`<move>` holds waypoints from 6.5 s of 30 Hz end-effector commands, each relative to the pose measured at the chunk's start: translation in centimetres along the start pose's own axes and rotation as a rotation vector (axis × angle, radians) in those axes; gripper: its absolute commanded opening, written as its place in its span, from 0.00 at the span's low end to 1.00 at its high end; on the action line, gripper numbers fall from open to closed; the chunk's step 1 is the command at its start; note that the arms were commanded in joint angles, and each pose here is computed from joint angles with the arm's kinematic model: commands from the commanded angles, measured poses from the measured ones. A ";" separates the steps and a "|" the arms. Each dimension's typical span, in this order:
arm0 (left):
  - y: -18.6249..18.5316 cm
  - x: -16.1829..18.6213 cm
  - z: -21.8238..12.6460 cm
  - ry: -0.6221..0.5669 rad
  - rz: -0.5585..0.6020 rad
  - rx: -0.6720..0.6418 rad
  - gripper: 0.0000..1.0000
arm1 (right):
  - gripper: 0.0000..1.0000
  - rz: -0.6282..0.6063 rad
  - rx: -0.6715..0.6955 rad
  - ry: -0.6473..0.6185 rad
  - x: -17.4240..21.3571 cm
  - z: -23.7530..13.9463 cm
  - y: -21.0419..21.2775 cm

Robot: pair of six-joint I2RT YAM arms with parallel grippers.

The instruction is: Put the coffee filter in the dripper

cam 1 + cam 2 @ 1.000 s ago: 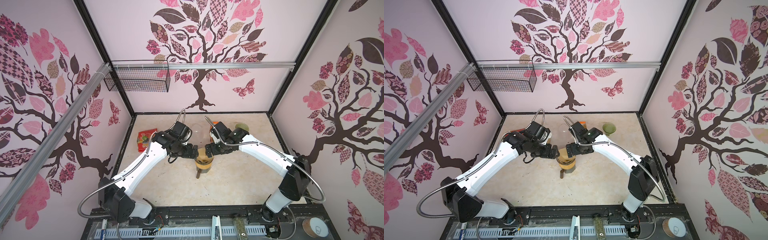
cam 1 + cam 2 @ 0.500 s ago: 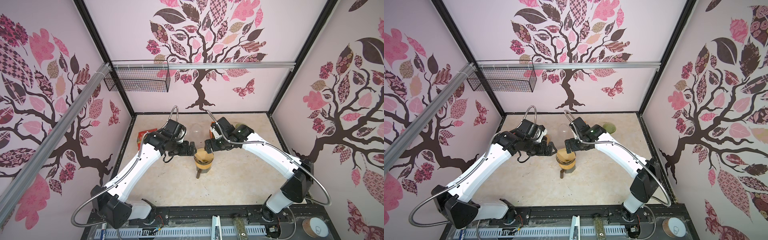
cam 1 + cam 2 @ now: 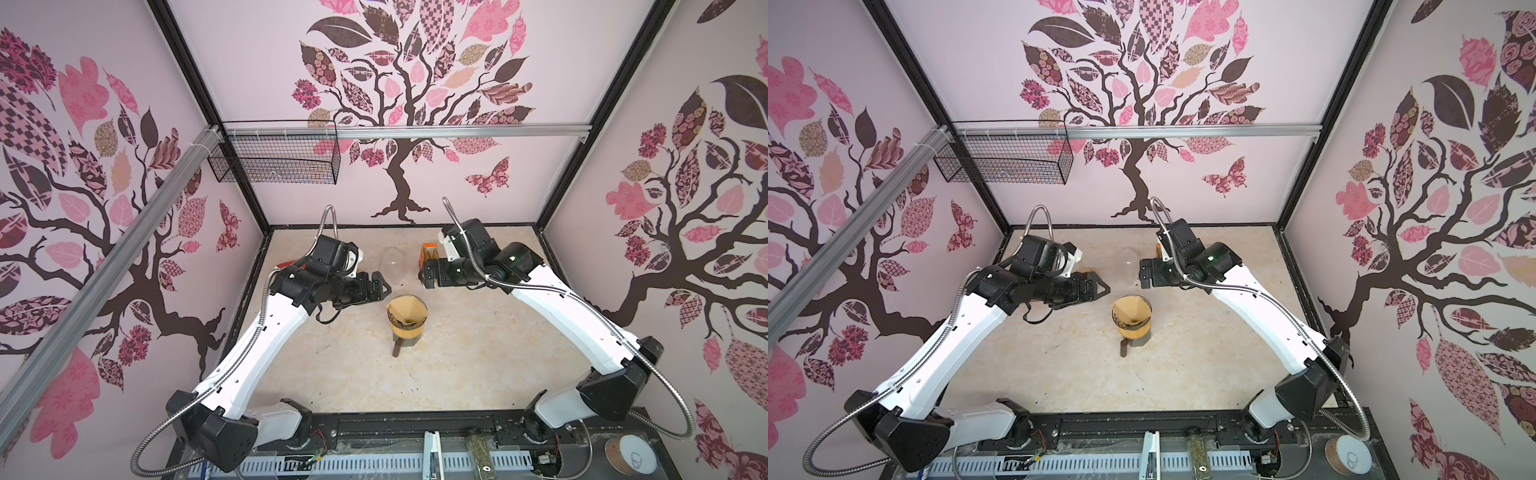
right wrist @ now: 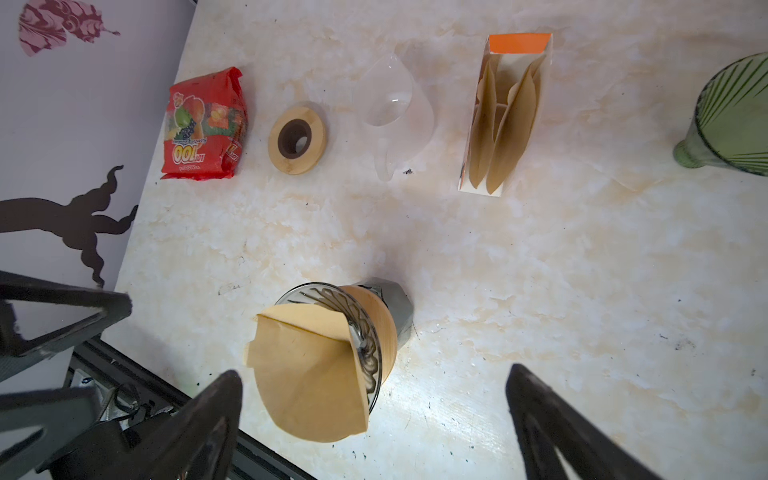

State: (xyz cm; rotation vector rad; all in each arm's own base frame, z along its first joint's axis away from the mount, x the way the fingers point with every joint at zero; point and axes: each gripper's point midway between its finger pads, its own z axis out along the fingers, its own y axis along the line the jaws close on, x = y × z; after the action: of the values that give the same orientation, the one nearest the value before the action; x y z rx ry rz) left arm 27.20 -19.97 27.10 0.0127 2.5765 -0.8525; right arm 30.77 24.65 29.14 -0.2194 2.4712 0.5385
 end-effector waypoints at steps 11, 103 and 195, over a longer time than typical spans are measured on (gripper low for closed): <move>3.8 -7.1 5.1 -0.231 -0.446 -0.034 0.97 | 1.00 0.042 -0.204 -0.228 0.8 -10.4 0.9; 25.0 -11.0 17.2 -0.653 -1.043 0.204 0.28 | 1.00 0.086 -0.103 -0.203 4.0 -9.4 -2.4; 8.9 -17.2 20.6 -0.291 -0.607 0.524 0.12 | 1.00 0.083 -0.050 -0.223 6.7 -9.6 -4.9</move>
State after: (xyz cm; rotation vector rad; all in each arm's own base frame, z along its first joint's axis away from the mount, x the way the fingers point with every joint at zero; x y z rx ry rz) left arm 51.31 -21.96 12.71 -0.7659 2.0509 -1.5769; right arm 21.60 16.07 30.15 -0.0737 2.2830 0.6280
